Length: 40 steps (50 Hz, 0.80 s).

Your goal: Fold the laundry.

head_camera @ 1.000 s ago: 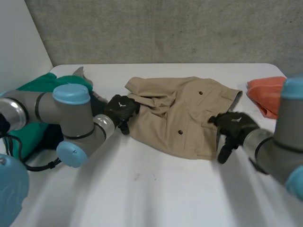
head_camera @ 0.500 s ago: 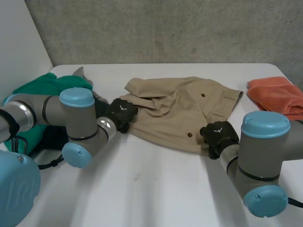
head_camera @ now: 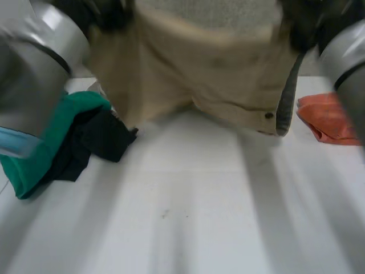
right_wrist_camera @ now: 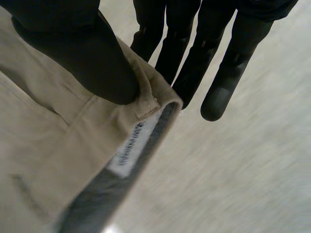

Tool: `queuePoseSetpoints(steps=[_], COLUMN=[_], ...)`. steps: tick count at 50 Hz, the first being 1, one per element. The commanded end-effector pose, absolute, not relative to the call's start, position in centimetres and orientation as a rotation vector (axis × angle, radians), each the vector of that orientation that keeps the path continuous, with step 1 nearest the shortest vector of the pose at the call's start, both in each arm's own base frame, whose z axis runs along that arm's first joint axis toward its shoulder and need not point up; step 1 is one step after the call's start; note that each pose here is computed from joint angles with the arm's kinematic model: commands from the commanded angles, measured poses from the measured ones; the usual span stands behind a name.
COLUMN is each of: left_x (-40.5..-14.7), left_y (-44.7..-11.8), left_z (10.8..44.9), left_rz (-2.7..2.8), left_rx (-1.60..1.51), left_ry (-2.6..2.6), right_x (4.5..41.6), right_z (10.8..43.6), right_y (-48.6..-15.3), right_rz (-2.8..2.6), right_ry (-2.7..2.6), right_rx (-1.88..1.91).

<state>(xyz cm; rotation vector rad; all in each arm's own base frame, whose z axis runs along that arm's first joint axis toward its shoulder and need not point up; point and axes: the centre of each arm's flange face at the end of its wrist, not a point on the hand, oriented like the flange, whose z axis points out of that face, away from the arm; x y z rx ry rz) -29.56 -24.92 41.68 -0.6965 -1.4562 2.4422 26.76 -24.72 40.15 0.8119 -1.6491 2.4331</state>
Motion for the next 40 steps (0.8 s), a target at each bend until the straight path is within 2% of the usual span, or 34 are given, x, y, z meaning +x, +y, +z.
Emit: queuePoseSetpoints(steps=[1, 4, 6, 11, 12, 15, 17, 19, 20, 24, 27, 31, 36, 40], left_x=[-26.4, -26.5, -27.2, -28.9, -29.6, -30.7, -31.9, -32.5, -33.1, -34.2, -35.1, -35.6, -35.9, -36.1], left_y=[-20.7, -21.2, -22.5, -26.2, -27.7, -30.0, -32.1, -33.4, -34.8, -38.2, -39.5, -40.6, -39.3, -37.2], left_z=[51.7, 52.5, 51.7, 47.7, 45.7, 42.2, 38.1, 35.7, 32.7, 28.7, 27.9, 29.0, 31.1, 31.0], left_rz=[2.683, 2.7, 2.686, 2.612, 2.577, 2.519, 2.447, 2.41, 2.373, 2.425, 2.481, 2.559, 2.596, 2.513], left_rx=[-0.467, -0.445, -0.461, -0.538, -0.569, -0.614, -0.667, -0.699, -0.742, -0.8, -0.819, -0.761, -0.678, -0.72], left_ry=[-1.092, -1.07, -1.11, -1.279, -1.346, -1.452, -1.564, -1.625, -1.69, -1.714, -1.672, -1.596, -1.594, -1.692], right_x=[25.0, 25.5, 25.7, 27.2, 27.8, 28.5, 29.2, 29.5, 30.0, 30.8, 31.3, 32.1, 32.4, 31.1], right_z=[48.8, 48.3, 47.7, 44.2, 42.4, 39.7, 37.1, 34.8, 32.4, 27.9, 25.2, 24.1, 25.7, 27.4], right_y=[-21.8, -22.8, -23.3, -25.3, -26.2, -27.7, -29.3, -30.9, -32.3, -35.3, -37.4, -38.7, -37.4, -35.4], right_rz=[2.613, 2.59, 2.573, 2.497, 2.45, 2.391, 2.348, 2.312, 2.275, 2.221, 2.235, 2.297, 2.296, 2.246], right_ry=[-1.404, -1.436, -1.459, -1.583, -1.644, -1.724, -1.803, -1.858, -1.897, -1.909, -1.863, -1.754, -1.71, -1.76], right_rx=[0.679, 0.7, 0.711, 0.781, 0.814, 0.85, 0.864, 0.856, 0.859, 0.8, 0.712, 0.694, 0.783, 0.878])
